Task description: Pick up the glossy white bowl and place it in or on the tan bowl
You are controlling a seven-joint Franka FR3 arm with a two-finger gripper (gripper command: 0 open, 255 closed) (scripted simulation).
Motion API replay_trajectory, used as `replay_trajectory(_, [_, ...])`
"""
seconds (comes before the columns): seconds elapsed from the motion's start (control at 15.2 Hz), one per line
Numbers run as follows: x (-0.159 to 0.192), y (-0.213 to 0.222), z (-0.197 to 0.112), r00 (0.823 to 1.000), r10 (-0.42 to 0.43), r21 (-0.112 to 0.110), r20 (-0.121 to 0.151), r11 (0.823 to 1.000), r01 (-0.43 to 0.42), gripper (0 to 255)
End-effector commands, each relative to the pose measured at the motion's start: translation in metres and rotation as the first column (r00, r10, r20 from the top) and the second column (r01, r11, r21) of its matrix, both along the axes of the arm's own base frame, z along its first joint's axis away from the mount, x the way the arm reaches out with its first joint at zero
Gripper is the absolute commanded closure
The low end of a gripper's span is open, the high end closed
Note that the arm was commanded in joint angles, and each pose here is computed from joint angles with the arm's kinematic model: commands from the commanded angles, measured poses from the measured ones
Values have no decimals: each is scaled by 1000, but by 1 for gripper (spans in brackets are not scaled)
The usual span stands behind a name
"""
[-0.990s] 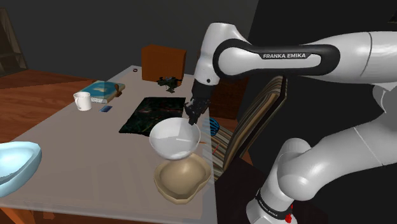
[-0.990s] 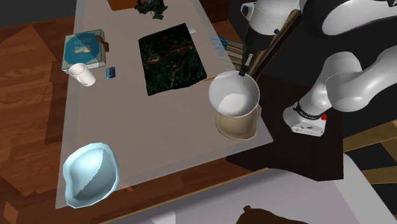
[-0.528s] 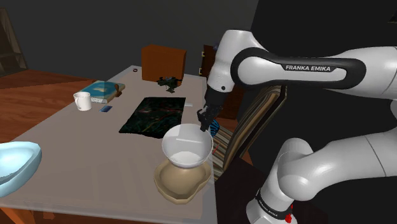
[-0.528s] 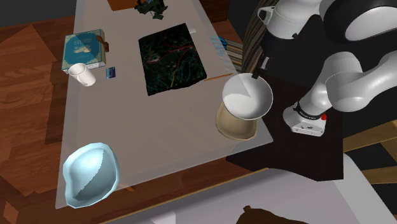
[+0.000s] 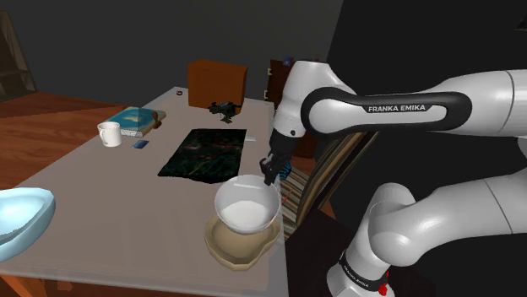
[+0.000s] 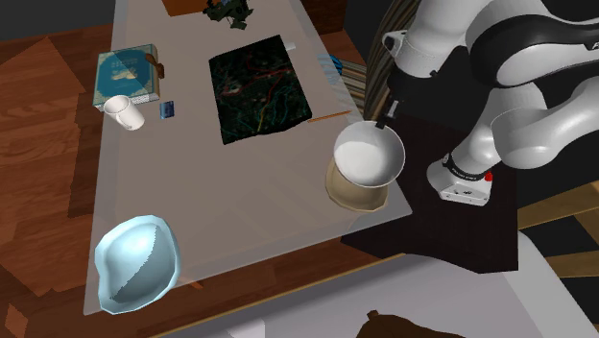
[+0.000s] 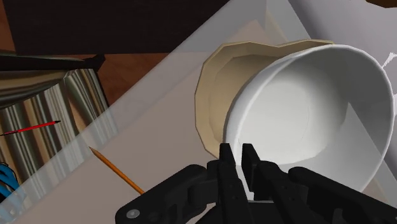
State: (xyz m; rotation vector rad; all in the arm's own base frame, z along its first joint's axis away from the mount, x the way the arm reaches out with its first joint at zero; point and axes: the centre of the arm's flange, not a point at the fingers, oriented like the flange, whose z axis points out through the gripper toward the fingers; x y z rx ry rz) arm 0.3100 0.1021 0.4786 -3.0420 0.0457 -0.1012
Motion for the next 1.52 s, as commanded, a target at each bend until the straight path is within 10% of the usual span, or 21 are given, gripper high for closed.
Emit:
replay_trajectory(0.0, [0,1,-11,1000,0,0,1,1000,0,255])
replay_trajectory(1.12, [0,1,-62,1000,0,0,1,1000,0,255])
replay_trajectory(1.19, [0,1,-62,1000,0,0,1,1000,0,0])
replay_trajectory(1.45, [0,1,-62,1000,0,0,1,1000,0,0])
